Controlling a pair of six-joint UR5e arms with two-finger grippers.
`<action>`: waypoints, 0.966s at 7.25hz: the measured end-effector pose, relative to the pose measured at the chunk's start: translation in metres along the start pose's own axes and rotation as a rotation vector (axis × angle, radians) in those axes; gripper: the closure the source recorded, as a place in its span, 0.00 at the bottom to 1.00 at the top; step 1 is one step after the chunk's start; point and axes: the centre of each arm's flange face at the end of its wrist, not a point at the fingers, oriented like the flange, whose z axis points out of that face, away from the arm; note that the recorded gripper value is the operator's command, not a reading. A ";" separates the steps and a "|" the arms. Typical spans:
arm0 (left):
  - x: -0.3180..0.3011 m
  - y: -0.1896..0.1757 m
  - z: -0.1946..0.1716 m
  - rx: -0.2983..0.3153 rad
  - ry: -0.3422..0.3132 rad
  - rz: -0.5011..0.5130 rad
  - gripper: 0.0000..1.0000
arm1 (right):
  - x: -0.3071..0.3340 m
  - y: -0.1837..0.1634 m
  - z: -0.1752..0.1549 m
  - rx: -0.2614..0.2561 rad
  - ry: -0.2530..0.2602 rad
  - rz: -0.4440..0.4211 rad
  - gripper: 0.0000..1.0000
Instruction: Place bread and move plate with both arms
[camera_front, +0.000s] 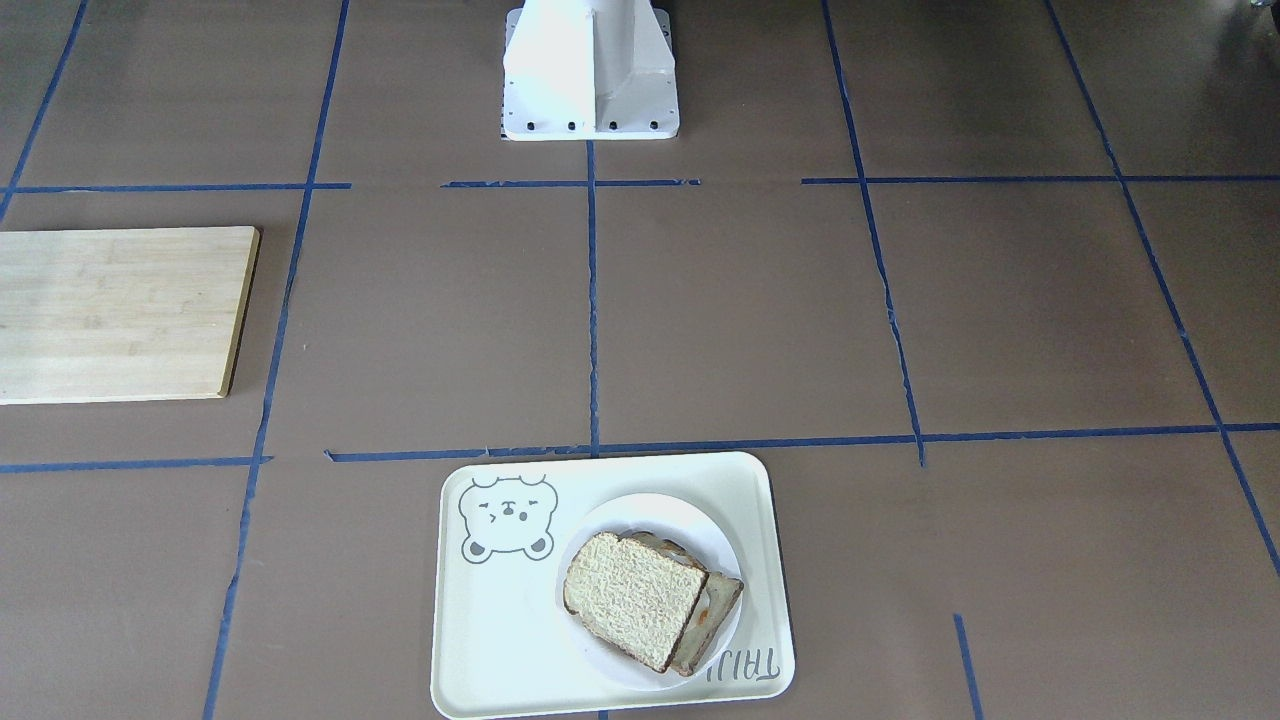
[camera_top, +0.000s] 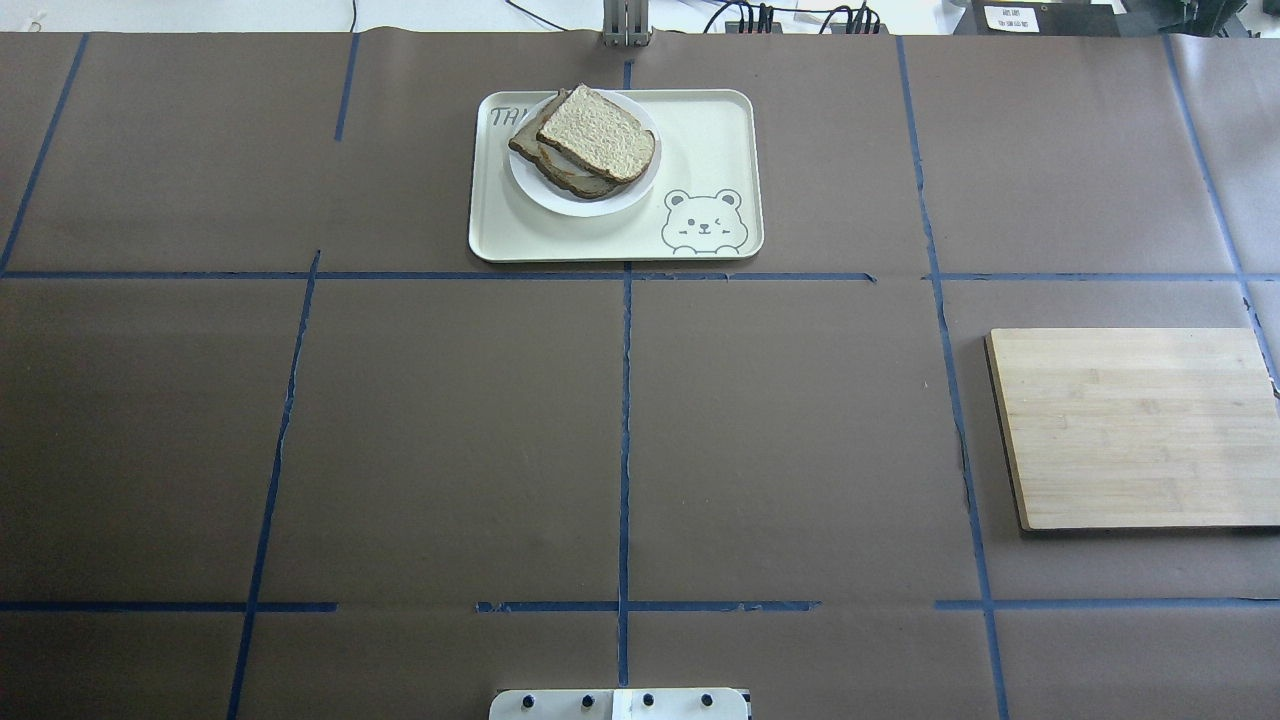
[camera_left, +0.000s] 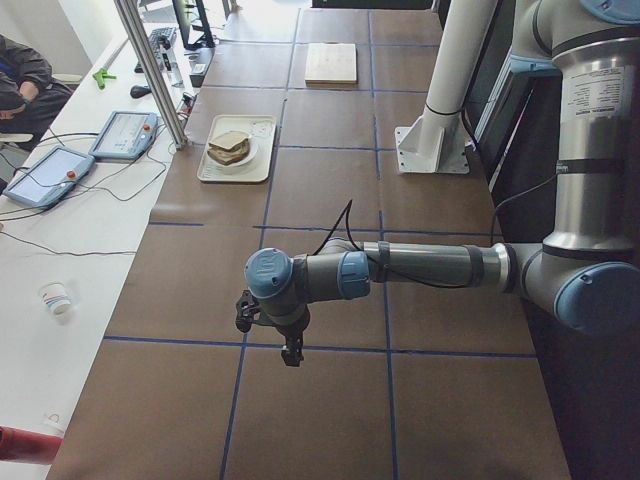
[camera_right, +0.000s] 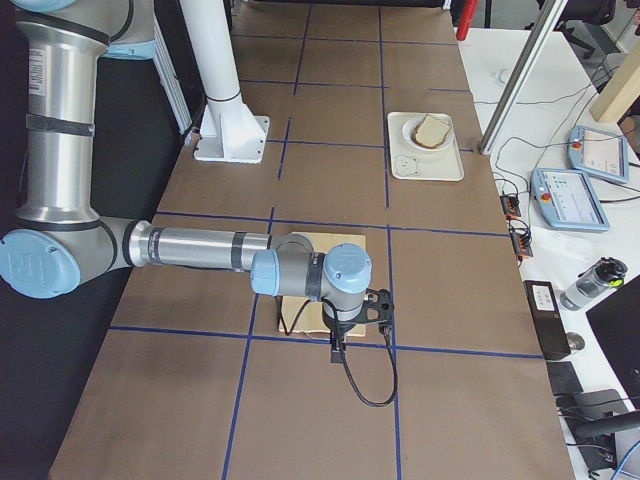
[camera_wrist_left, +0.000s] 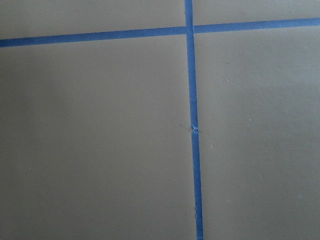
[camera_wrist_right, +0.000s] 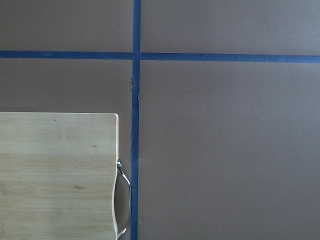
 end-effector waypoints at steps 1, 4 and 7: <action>0.000 0.000 0.000 0.000 0.000 -0.001 0.00 | 0.000 -0.001 -0.001 0.002 0.000 -0.001 0.00; 0.000 0.000 -0.001 0.001 0.000 0.000 0.00 | -0.001 -0.002 -0.002 0.004 -0.001 -0.003 0.00; 0.000 0.000 0.000 0.000 0.000 -0.002 0.00 | -0.002 -0.004 -0.003 0.007 -0.001 -0.006 0.00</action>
